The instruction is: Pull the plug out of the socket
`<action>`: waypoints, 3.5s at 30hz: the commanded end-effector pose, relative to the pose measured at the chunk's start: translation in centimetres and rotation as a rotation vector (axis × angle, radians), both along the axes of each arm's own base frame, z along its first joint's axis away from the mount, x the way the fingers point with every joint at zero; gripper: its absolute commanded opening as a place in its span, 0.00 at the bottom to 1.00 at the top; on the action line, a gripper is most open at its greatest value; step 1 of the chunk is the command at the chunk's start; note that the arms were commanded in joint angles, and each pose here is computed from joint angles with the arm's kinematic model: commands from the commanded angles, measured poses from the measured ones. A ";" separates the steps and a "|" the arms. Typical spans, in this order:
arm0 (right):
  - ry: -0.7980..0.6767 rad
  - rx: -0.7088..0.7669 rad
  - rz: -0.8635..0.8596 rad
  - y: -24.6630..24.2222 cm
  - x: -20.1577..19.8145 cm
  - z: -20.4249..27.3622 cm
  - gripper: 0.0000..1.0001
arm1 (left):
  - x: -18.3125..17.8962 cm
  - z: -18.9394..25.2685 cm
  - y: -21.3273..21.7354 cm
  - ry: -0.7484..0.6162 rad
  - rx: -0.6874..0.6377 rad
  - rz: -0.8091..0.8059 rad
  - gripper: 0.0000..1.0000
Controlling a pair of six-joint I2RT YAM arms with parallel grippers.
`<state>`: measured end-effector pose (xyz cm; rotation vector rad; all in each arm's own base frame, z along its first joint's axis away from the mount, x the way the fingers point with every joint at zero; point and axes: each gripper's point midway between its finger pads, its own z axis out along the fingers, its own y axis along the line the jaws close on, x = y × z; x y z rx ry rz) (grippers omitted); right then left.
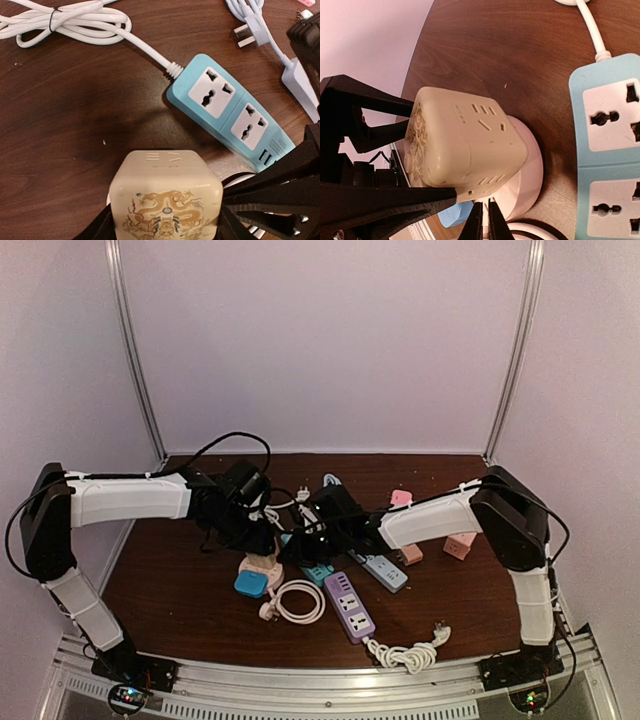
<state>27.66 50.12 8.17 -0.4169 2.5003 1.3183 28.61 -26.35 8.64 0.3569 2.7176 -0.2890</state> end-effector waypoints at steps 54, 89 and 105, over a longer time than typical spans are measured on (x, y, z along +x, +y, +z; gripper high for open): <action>0.206 -0.114 -0.176 0.4 1.9 -6.3 0.00 | 1.0 7.3 -4.4 -0.338 -0.271 -0.025 0.25; 0.276 -0.055 -0.242 0.0 2.8 -7.2 0.00 | -1.3 9.3 -5.0 -0.497 -0.356 -0.075 0.24; 0.288 -0.057 -0.267 -0.5 2.9 -7.6 0.00 | -2.6 8.6 -5.6 -0.540 -0.273 -0.115 0.20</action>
